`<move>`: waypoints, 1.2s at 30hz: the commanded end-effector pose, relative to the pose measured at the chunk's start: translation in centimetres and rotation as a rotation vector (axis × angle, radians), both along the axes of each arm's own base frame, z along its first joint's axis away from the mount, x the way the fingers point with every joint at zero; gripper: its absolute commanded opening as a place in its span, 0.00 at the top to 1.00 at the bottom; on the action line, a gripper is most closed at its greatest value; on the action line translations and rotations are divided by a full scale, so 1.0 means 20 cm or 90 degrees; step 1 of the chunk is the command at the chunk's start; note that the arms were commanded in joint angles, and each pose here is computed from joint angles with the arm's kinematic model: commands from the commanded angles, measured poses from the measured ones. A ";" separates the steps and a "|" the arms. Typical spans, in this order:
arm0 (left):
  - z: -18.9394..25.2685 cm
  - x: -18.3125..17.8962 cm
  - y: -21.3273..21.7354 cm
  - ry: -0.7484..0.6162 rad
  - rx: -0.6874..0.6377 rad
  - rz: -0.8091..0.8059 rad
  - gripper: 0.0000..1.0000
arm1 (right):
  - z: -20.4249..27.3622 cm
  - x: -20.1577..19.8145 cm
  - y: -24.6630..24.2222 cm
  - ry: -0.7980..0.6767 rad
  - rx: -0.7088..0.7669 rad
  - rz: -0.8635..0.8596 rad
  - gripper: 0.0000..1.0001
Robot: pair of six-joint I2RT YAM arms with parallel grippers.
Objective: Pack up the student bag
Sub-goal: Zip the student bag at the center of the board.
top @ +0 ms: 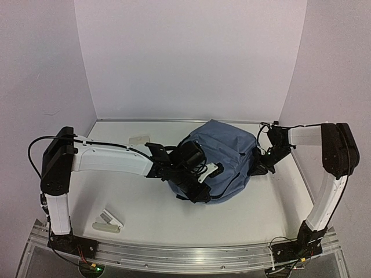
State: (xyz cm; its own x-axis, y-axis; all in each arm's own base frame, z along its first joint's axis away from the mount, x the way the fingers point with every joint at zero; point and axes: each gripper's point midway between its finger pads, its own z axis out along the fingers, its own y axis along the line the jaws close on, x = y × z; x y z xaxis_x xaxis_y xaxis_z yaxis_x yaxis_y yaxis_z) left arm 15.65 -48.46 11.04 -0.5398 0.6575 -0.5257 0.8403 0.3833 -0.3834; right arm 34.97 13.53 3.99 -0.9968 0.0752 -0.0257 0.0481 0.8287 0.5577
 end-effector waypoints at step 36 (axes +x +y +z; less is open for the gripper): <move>0.27 0.14 -0.26 -0.031 -0.135 -0.001 1.00 | 0.19 -0.43 0.41 0.047 0.192 0.175 0.18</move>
